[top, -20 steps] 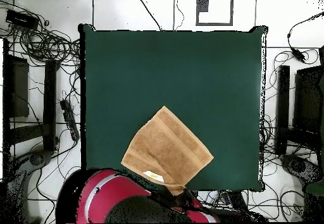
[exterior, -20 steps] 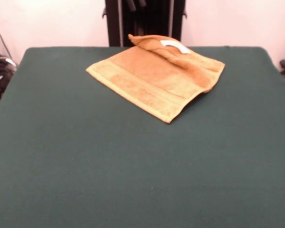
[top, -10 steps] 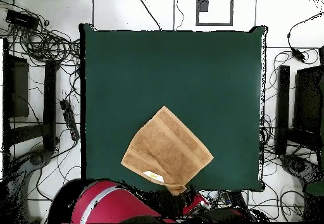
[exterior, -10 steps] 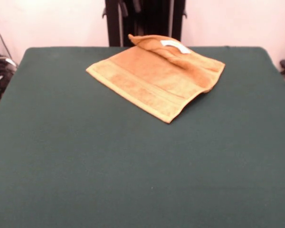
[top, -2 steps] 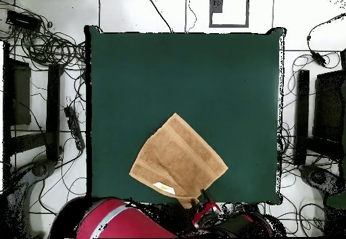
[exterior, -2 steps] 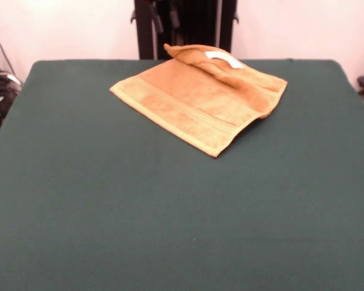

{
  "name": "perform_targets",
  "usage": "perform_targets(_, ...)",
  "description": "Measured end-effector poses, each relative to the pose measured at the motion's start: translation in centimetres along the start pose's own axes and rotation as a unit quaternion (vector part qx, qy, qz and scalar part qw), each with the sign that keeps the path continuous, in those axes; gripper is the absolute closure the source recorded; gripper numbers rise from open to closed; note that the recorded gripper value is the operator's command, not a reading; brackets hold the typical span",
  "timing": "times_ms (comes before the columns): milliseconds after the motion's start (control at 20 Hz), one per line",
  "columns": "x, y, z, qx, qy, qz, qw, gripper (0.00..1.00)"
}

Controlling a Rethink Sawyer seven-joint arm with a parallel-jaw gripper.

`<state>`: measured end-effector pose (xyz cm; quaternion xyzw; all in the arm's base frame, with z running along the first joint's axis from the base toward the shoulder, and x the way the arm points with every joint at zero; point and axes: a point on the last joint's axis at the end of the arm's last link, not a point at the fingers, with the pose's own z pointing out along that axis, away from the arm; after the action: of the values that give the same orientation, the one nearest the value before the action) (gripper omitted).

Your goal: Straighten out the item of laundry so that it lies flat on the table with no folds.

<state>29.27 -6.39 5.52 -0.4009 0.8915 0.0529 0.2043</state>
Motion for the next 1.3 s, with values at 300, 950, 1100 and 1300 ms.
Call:
perform_targets(300,-0.8,-0.3,1.7,-0.002,-0.014,0.008,0.9999,0.0)
perform_targets(950,-1.7,-1.6,5.3,0.025,-0.069,0.091,0.9931,0.0)
perform_targets(1100,-2.1,-1.8,6.1,0.032,-0.078,0.106,0.9908,0.0)
perform_targets(1300,-2.9,-1.9,7.2,0.038,-0.088,0.12,0.9881,0.0)
